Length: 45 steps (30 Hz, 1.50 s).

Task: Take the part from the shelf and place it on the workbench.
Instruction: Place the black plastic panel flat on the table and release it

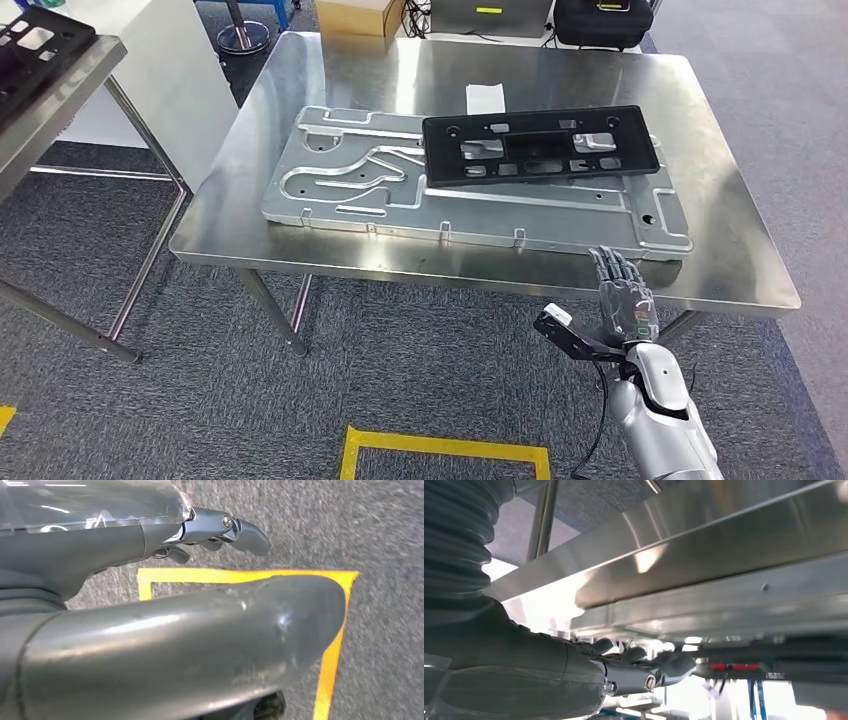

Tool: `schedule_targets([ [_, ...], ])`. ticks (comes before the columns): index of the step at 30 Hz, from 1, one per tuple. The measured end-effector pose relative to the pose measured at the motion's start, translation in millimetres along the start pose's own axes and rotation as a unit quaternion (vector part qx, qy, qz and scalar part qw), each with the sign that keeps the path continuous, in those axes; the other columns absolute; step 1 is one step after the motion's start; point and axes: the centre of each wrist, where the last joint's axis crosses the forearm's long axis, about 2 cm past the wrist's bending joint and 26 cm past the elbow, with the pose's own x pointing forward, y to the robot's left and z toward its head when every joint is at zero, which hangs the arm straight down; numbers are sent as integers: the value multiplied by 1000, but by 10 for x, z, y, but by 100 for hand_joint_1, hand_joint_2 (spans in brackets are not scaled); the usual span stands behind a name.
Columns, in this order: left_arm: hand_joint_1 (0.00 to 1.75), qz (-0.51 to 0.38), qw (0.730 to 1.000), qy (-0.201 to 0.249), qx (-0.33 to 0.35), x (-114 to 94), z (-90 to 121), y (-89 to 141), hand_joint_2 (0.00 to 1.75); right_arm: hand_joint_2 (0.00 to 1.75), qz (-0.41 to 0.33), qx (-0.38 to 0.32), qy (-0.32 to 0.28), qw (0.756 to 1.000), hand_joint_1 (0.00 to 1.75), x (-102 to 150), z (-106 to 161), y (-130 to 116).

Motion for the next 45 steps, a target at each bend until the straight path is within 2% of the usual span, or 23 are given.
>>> schedule_targets([
  [11, 0, 3, 1000, 4, 1, -28, 18, -11, 0, 175, 3, 1, -3, 1000, 0, 33, 204, 97],
  [26, 0, 19, 1000, 4, 16, -35, 18, -55, 0, 175, -25, -15, -9, 1000, 0, 318, 937, 298],
  [28, 0, 23, 1000, 3, 19, -40, 21, -66, 0, 175, -49, -21, -6, 999, 0, 359, 1046, 320],
  [32, 0, 36, 999, 3, 28, -67, 38, -87, 0, 175, -144, -26, 24, 989, 0, 404, 1331, 400],
  [38, 0, 47, 998, 10, 42, -124, 76, -103, 0, 175, -295, 2, 80, 952, 0, 338, 1689, 556],
  [42, 0, 51, 998, 9, 45, -123, 76, -104, 0, 0, -328, 12, 117, 937, 0, 299, 1830, 618],
  [45, 0, 52, 997, 8, 52, -102, 62, -94, 0, 0, -421, 50, 142, 895, 0, 243, 1949, 709],
])
